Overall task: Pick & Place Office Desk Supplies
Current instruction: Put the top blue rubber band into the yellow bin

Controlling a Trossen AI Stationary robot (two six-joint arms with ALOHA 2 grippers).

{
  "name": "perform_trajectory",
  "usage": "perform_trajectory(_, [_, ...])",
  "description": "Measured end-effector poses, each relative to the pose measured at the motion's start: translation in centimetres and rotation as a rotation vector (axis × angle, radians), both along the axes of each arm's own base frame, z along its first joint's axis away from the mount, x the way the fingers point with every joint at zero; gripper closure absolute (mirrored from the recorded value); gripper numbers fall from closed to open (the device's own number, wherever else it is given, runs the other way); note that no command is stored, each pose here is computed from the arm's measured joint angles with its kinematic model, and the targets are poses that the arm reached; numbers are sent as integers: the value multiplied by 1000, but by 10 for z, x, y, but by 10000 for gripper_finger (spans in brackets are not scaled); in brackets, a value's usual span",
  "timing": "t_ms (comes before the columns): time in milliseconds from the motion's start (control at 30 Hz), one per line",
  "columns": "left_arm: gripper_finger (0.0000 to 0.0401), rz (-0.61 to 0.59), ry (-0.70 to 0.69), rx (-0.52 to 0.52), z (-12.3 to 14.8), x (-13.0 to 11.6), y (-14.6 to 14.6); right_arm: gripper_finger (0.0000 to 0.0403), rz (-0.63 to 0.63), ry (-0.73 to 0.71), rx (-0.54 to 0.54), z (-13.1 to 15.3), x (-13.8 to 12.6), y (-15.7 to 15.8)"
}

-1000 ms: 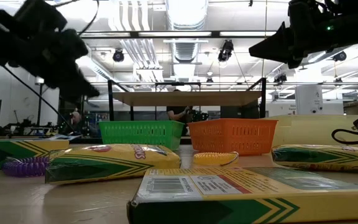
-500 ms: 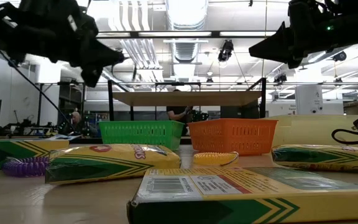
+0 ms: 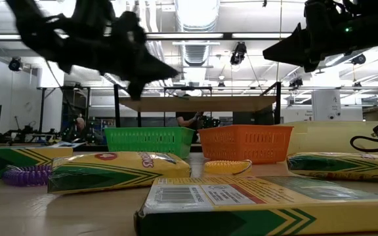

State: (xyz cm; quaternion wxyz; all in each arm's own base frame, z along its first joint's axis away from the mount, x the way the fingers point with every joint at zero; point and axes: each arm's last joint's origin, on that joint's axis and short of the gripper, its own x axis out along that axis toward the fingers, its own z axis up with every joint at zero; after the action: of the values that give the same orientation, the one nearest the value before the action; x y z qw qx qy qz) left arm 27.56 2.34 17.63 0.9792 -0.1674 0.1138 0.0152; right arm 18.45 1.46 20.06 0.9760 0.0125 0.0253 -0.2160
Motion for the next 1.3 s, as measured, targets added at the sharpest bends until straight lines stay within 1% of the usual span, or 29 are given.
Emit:
perform_trajectory(133, [398,-53,28,24,-7,31,-2,318,0,0,-1,0,0,0])
perform_trajectory(267, [398,-167,37,61,-15,58,-4,314,0,0,-1,0,0,0])
perform_trajectory(333, [398,-201,40,58,-19,69,-5,312,0,0,0,0,0,0])
perform_trajectory(467, [398,-209,71,60,-25,82,-4,314,0,0,0,0,0,0])
perform_trajectory(633, [398,-240,84,92,-21,88,-4,323,0,-1,0,0,0,0])
perform_trajectory(900, [398,-244,83,91,-20,89,-4,333,0,0,0,0,0,0])
perform_trajectory(967, [398,-262,87,81,-22,88,-5,332,0,0,-1,0,0,0])
perform_trajectory(1033, [398,-311,93,62,-22,87,-8,329,0,0,0,0,0,0])
perform_trajectory(1167, [398,-447,87,39,-23,86,-23,323,0,1,-1,0,0,0])
perform_trajectory(1300, [398,-555,62,100,-23,85,-42,317,0,0,-1,0,0,0])
